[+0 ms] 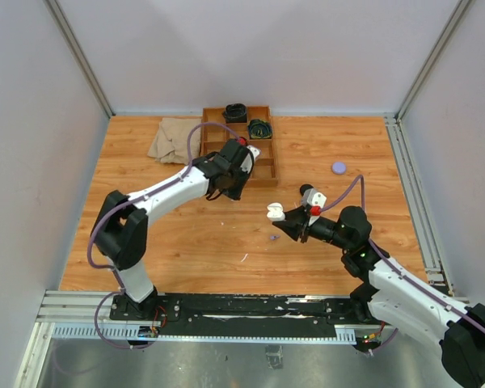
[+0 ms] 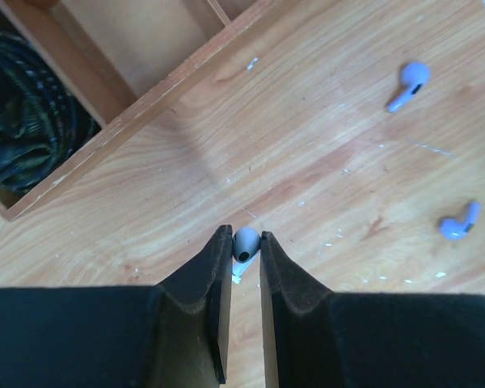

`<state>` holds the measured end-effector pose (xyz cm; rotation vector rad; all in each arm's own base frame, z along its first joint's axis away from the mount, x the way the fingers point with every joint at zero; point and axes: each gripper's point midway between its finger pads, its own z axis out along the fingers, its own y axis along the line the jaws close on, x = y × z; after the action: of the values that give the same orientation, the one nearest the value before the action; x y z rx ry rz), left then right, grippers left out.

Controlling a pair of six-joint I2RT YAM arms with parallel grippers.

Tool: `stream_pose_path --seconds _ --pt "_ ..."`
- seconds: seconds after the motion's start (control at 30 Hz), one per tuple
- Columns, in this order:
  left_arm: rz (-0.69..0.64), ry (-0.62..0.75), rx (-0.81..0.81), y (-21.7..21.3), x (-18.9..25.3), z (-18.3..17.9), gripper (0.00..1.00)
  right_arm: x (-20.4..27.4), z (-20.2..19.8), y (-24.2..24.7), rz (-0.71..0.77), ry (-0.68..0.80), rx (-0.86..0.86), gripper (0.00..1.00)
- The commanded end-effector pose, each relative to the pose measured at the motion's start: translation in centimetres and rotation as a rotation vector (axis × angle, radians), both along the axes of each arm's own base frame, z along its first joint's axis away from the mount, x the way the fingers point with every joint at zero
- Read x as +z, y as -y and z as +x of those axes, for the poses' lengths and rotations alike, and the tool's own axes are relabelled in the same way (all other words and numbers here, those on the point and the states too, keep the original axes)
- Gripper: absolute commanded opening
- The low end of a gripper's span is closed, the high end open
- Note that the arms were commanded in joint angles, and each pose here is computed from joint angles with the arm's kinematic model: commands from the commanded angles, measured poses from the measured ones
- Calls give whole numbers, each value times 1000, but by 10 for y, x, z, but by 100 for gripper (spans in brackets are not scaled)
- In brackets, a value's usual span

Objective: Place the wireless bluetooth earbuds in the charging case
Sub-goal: Pick up the earbud from the center of the board, then place the earbud in the charging case.

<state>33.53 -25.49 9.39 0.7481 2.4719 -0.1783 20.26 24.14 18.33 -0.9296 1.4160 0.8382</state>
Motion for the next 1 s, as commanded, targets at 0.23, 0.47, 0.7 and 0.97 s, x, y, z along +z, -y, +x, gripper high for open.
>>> stream_pose_path --seconds 0.23,0.47,0.7,0.97 --pt "-386 291 85 6 117 -11 16 55 6 -6 89 75 18 13" --pt "-646 432 7 6 186 -43 17 76 8 -13 118 94 48 13" --pt "-837 510 -89 6 234 -76 17 98 10 -21 160 112 78 13" --pt "-1067 568 -169 8 274 -106 16 122 8 -29 198 135 133 13"
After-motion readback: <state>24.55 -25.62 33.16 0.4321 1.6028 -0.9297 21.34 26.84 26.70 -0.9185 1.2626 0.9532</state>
